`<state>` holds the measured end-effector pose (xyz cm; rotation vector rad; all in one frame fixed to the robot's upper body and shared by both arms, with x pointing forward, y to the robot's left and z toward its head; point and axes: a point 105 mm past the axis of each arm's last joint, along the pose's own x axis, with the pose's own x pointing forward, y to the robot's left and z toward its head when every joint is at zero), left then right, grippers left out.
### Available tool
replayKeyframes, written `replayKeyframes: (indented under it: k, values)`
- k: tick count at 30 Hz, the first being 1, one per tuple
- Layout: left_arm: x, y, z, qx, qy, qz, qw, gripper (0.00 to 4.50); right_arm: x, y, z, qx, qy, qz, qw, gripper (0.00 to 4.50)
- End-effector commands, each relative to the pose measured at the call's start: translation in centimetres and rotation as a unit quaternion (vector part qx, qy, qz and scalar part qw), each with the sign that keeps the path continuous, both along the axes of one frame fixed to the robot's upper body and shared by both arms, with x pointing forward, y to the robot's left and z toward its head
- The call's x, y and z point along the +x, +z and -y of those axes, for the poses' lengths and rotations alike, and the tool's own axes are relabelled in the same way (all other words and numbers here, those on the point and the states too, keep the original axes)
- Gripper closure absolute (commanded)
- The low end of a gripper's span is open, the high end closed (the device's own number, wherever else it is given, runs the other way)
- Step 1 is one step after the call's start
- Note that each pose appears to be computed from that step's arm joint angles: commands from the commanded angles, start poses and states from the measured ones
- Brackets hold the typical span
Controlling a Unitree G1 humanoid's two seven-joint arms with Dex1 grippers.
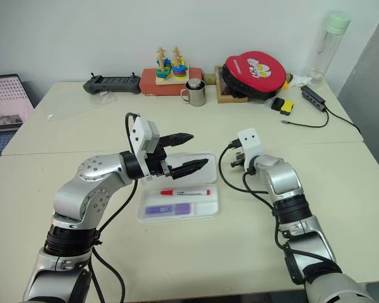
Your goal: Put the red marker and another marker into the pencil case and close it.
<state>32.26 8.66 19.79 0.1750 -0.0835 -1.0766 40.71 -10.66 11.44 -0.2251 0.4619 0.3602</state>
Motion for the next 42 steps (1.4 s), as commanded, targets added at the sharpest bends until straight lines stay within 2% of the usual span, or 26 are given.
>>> replayKeyframes:
  k: [1, 3, 7, 9, 11, 15, 20, 25, 31, 32, 35, 36, 39, 42]
  values:
    - [-0.3, 1.0, 0.4, 0.005, -0.017, 0.027, 0.999, 0.0, 0.5, 4.8, 0.5, 0.023, 0.03, 0.089, 0.995, 4.23]
    - [-1.0, 0.7, 0.4, 0.02, -0.044, 0.028, 0.998, 0.0, 0.0, 7.0, 0.9, 0.017, 0.078, 0.132, 0.988, 4.23]
    - [-1.9, -0.4, -1.4, 0.063, -0.073, 0.014, 0.995, 0.0, -3.4, 9.2, 0.2, 0.059, 0.224, 0.13, 0.964, 4.23]
    - [-2.5, -1.3, -2.6, 0.1, -0.087, 0.002, 0.991, 0.0, -7.7, 8.1, -2.0, 0.059, 0.352, 0.094, 0.93, 4.23]
    - [-2.8, -2.0, -3.5, 0.13, -0.095, -0.01, 0.987, 0.0, -11.0, 6.8, -3.5, 0.056, 0.437, 0.056, 0.896, 4.23]
    - [-3.5, -2.9, -4.8, 0.159, -0.104, -0.031, 0.981, 0.0, -13.8, 4.2, -6.1, 0.025, 0.5, 0.018, 0.865, 4.23]
    - [-3.9, -2.9, -4.8, 0.16, -0.109, -0.038, 0.98, 0.0, -13.7, 2.5, -7.8, 0.008, 0.504, 0.007, 0.864, 4.23]
    - [-4.2, -2.6, -4.5, 0.143, -0.112, -0.042, 0.982, 0.0, -13.2, 0.7, -7.5, -0.033, 0.502, -0.007, 0.864, 4.23]
    - [-4.1, -2.7, -4.6, 0.145, -0.107, -0.044, 0.983, 0.0, -12.8, 0.0, -6.9, -0.04, 0.496, -0.014, 0.867, 4.23]
    - [-4.1, -2.7, -4.5, 0.144, -0.106, -0.043, 0.983, 0.0, -12.8, -0.2, -6.9, -0.04, 0.496, -0.016, 0.867, 3.88]
    - [-3.9, -2.7, -4.4, 0.143, -0.105, -0.041, 0.983, 0.0, -12.7, -0.1, -7.1, -0.03, 0.493, -0.015, 0.869, 3.36]
    - [-3.9, -2.7, -4.3, 0.142, -0.104, -0.041, 0.984, 0.0, -12.6, -0.1, -7.1, -0.029, 0.492, -0.014, 0.87, 2.94]
    - [-3.8, -2.7, -4.2, 0.141, -0.104, -0.04, 0.984, 0.0, -12.4, 0.2, -7.2, -0.025, 0.489, -0.009, 0.872, 2.27]
    - [-3.8, -2.7, -4.3, 0.14, -0.1, -0.04, 0.984, 0.0, -12.5, 0.5, -7.3, -0.018, 0.491, -0.005, 0.871, 1.4]
